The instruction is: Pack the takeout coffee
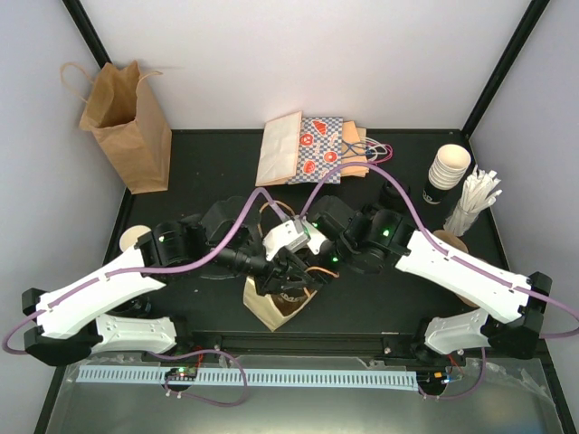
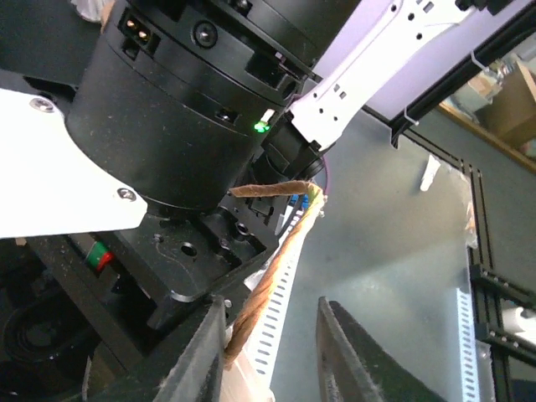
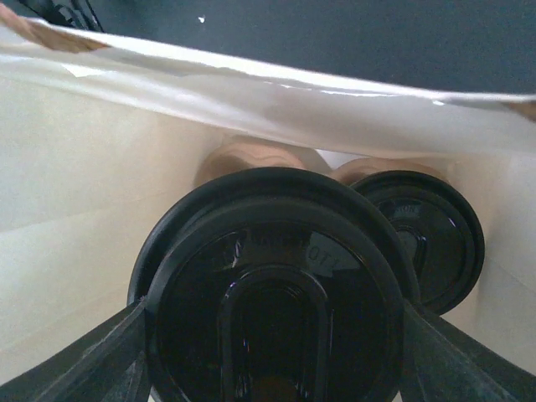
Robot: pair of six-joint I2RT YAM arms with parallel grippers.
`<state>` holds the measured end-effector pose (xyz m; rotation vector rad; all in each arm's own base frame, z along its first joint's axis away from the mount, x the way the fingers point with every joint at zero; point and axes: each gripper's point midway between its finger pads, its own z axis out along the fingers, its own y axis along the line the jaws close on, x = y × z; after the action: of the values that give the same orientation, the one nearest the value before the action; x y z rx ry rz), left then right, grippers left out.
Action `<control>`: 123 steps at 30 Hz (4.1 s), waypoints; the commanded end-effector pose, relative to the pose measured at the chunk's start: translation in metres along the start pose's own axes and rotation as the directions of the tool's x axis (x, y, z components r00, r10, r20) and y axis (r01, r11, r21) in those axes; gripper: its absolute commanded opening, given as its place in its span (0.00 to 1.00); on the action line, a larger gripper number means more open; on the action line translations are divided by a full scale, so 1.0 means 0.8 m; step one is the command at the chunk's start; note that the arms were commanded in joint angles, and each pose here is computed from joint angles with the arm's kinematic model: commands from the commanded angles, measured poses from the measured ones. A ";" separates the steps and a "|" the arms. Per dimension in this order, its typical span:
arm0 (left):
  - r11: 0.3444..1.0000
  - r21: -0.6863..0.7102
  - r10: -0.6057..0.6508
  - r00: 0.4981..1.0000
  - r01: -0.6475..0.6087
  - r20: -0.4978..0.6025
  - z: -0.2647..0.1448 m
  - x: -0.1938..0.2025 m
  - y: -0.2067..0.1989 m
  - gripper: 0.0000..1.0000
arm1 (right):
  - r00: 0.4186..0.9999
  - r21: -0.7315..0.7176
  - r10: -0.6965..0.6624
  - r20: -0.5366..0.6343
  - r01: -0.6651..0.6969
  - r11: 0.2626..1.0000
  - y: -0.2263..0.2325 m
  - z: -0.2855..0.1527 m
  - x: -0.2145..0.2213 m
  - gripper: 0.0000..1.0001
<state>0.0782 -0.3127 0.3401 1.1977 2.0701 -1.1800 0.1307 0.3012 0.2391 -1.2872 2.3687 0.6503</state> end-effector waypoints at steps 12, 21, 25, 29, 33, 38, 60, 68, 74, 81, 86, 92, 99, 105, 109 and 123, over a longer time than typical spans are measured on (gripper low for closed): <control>0.968 -0.231 -0.048 0.972 0.102 0.230 -0.094 -0.038 0.019 0.74 | 0.999 -0.009 -0.013 0.031 0.014 1.000 0.006 -0.004 0.006 0.45; 0.830 -0.488 -0.117 0.941 0.269 0.319 -0.175 -0.008 0.070 0.89 | 0.999 -0.011 -0.019 0.035 0.020 1.000 0.007 -0.006 0.006 0.45; 0.763 -0.559 -0.142 0.929 0.323 0.343 -0.204 0.012 0.085 0.96 | 0.999 -0.010 -0.023 0.036 0.023 1.000 0.007 -0.006 0.005 0.45; 0.724 -0.596 -0.176 0.929 0.347 0.327 -0.209 0.033 0.097 0.99 | 0.999 -0.010 -0.023 0.036 0.023 1.000 0.008 -0.006 0.005 0.45; 0.727 -0.590 -0.191 0.929 0.352 0.318 -0.201 0.043 0.101 0.99 | 0.999 -0.010 -0.026 0.038 0.026 1.000 0.008 -0.006 0.003 0.45; 0.718 -0.600 -0.203 0.931 0.352 0.303 -0.194 0.051 0.109 0.99 | 0.999 -0.009 -0.026 0.037 0.026 1.000 0.008 -0.006 0.002 0.45; 0.818 -0.464 -0.275 0.940 0.340 0.204 -0.128 0.047 0.124 0.97 | 0.999 0.001 -0.031 0.037 0.031 1.000 0.006 -0.006 0.001 0.45; 0.891 -0.368 -0.241 0.964 0.265 0.111 -0.093 0.034 0.113 0.85 | 0.998 0.010 -0.035 0.043 0.035 0.999 0.004 -0.007 0.000 0.45; 0.942 -0.246 -0.222 0.973 0.230 0.061 -0.071 0.031 0.094 0.73 | 0.998 0.014 -0.035 0.050 0.034 0.999 0.004 -0.009 -0.003 0.45; 0.939 -0.268 -0.225 0.974 0.217 0.001 -0.054 0.039 0.102 0.63 | 0.998 0.018 -0.039 0.058 0.038 0.999 0.004 -0.010 -0.006 0.45; 0.928 -0.323 -0.207 0.978 0.189 -0.024 -0.053 0.039 0.106 0.55 | 0.998 0.021 -0.037 0.059 0.035 0.999 0.003 -0.010 -0.007 0.45; 0.914 -0.371 -0.201 0.977 0.163 -0.066 -0.047 0.047 0.114 0.45 | 0.997 0.023 -0.035 0.069 0.034 0.999 0.003 -0.013 -0.009 0.45; 0.897 -0.421 -0.185 0.980 0.135 -0.079 -0.053 0.049 0.124 0.04 | 0.997 0.024 -0.033 0.075 0.031 0.999 0.003 -0.016 -0.008 0.44; 0.874 -0.478 -0.121 0.992 0.091 -0.033 -0.063 0.034 0.136 0.01 | 0.995 0.033 -0.044 0.090 0.041 0.999 0.005 -0.020 -0.008 0.44; 0.845 -0.534 -0.020 1.000 0.016 -0.001 -0.074 0.011 0.145 0.02 | 0.991 0.062 -0.056 0.125 0.048 0.997 0.002 -0.026 -0.023 0.42; 0.818 -0.544 0.177 0.982 -0.187 -0.072 -0.058 0.010 0.162 0.02 | 0.977 0.227 -0.112 0.181 0.069 0.971 0.001 0.001 -0.015 0.42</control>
<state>0.1852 -0.2343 0.2909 1.0642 2.1356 -0.4235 0.1344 0.3100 0.2463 -1.2362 2.1970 0.5077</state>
